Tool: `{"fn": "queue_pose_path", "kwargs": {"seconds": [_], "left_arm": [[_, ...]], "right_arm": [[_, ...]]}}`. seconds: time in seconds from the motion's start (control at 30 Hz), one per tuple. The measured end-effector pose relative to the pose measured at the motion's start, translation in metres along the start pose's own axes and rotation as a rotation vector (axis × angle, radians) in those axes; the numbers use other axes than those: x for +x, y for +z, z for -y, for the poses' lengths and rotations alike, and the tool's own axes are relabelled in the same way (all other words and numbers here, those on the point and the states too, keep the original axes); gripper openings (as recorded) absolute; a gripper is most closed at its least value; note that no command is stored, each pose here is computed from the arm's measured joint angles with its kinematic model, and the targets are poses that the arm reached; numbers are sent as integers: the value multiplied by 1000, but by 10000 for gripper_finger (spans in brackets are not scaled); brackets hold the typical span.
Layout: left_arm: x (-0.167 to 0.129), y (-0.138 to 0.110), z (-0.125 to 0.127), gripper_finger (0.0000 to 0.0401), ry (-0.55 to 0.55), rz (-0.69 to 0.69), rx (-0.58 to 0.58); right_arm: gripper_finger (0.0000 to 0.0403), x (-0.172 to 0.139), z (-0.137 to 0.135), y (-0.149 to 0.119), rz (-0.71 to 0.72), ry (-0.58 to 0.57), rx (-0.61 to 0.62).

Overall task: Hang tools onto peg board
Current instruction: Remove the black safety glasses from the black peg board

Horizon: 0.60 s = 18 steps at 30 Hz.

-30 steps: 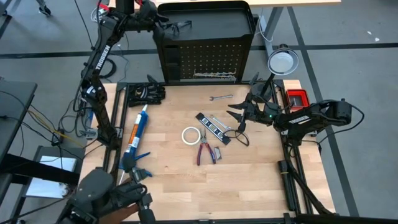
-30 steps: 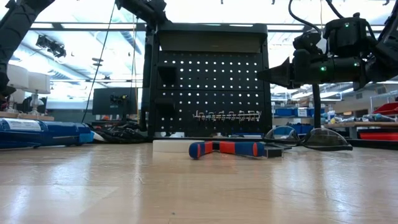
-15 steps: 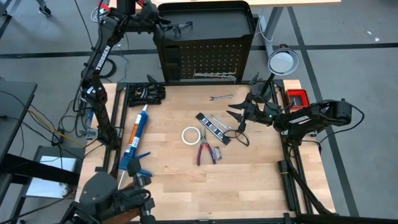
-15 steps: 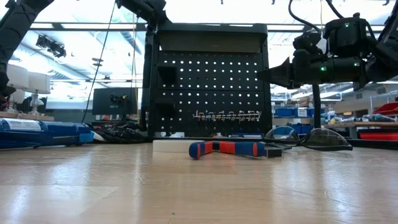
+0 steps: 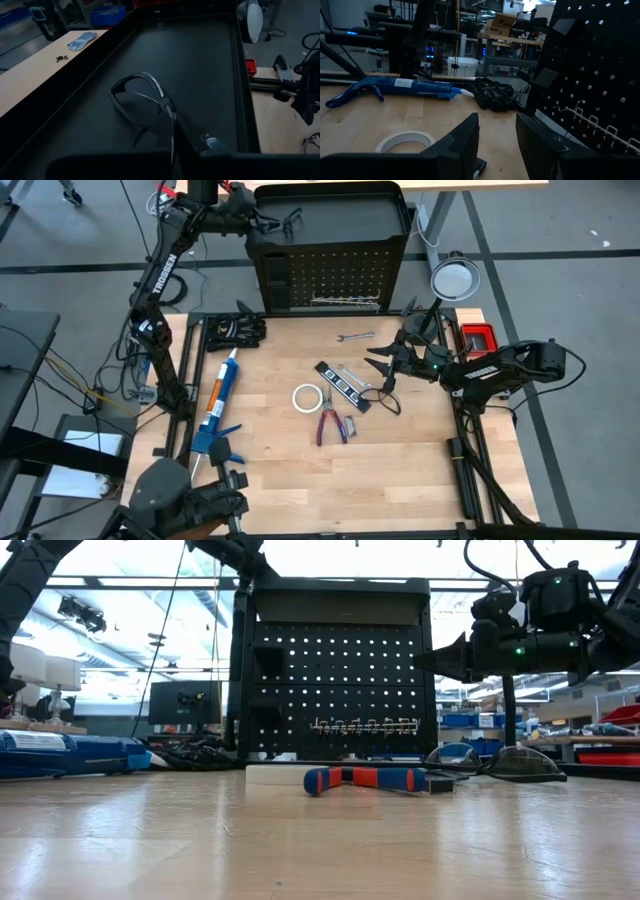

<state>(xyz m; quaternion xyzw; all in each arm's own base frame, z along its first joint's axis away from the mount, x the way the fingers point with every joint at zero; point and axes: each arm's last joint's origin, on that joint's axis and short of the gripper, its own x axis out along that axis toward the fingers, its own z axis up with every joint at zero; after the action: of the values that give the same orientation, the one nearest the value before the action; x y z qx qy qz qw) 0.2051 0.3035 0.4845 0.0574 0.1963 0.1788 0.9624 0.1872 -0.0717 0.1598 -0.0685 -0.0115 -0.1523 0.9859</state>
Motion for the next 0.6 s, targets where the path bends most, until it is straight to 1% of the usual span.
{"fn": "queue_pose_path", "kwargs": {"seconds": [0.3, 0.6], "left_arm": [[-1, 2, 0, 1, 6, 8, 0], [1, 9, 3, 1, 15, 43, 28]], "right_arm": [[139, 0, 0, 0, 0, 0, -1], [139, 0, 0, 0, 0, 0, -1]]}}
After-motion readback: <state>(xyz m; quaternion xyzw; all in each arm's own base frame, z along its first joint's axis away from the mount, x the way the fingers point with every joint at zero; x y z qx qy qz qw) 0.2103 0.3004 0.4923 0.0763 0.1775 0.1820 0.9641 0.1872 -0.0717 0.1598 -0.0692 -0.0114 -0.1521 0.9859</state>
